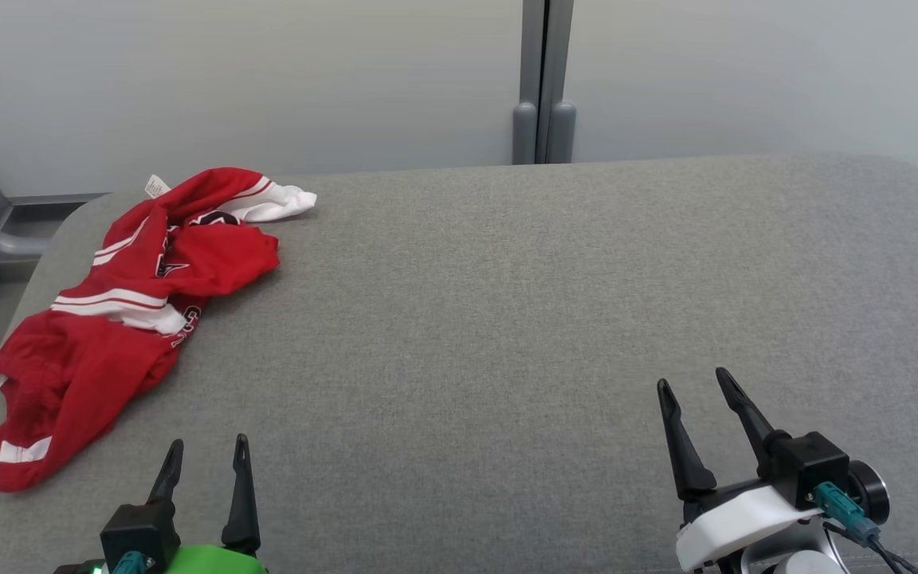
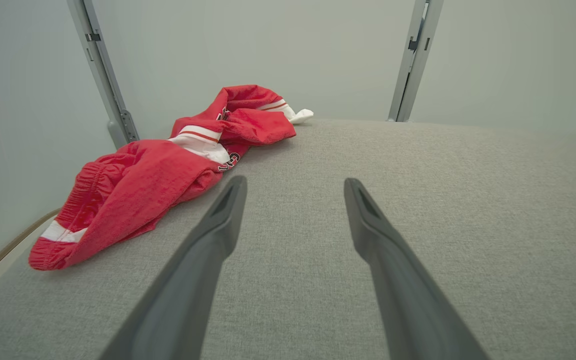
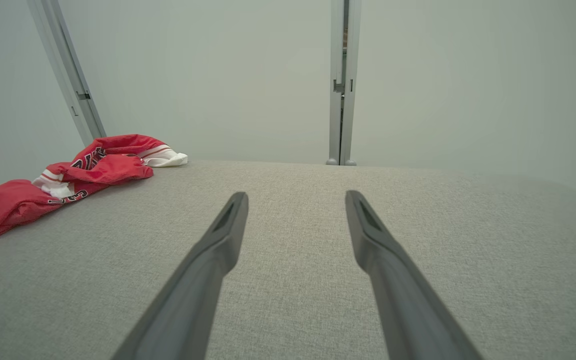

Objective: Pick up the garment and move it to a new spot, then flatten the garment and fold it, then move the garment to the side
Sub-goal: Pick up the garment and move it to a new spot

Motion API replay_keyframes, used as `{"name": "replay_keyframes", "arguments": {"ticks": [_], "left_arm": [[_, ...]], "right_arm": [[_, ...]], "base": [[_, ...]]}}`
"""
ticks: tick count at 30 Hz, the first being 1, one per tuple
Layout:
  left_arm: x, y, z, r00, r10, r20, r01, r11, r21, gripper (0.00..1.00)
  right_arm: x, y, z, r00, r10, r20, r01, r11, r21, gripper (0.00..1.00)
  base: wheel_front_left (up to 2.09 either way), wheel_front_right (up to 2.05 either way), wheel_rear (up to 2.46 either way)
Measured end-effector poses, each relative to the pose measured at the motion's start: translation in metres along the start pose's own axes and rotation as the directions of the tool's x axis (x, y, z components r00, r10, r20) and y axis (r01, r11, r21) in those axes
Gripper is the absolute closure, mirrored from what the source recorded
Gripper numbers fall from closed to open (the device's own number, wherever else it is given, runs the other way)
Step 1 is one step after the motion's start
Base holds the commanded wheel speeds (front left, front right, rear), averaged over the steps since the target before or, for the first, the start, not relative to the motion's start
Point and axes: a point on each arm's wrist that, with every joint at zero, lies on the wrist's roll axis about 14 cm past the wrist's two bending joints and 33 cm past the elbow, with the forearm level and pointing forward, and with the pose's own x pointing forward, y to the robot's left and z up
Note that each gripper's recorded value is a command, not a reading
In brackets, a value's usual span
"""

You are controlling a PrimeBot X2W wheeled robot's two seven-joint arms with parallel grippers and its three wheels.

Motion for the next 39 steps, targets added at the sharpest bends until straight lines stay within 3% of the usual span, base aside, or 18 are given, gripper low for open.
{"name": "replay_keyframes", "arguments": {"ticks": [13,26,34,39], "left_arm": [[-0.027,0.046,0.003,0.988,0.157,0.009,-0.157,0.988,-0.012,0.00],[-0.082,0.105,0.005,0.927,0.375,0.023,-0.374,0.926,-0.043,0.00],[-0.080,0.113,0.018,0.922,0.387,0.032,-0.385,0.922,-0.038,0.00],[-0.062,0.124,0.047,0.933,0.356,0.061,-0.358,0.934,0.023,0.00]], "right_arm": [[0.022,0.038,-0.005,0.992,0.125,-0.009,-0.125,0.992,0.024,0.00],[0.045,0.102,-0.011,0.949,0.314,-0.013,-0.313,0.948,0.057,0.00],[0.047,0.098,-0.014,0.952,0.305,-0.021,-0.303,0.951,0.062,0.00],[0.045,0.087,-0.018,0.962,0.272,-0.031,-0.270,0.961,0.063,0.00]], "base": [[0.00,0.00,0.00],[0.00,0.00,0.00],[0.00,0.00,0.00],[0.00,0.00,0.00]]}}
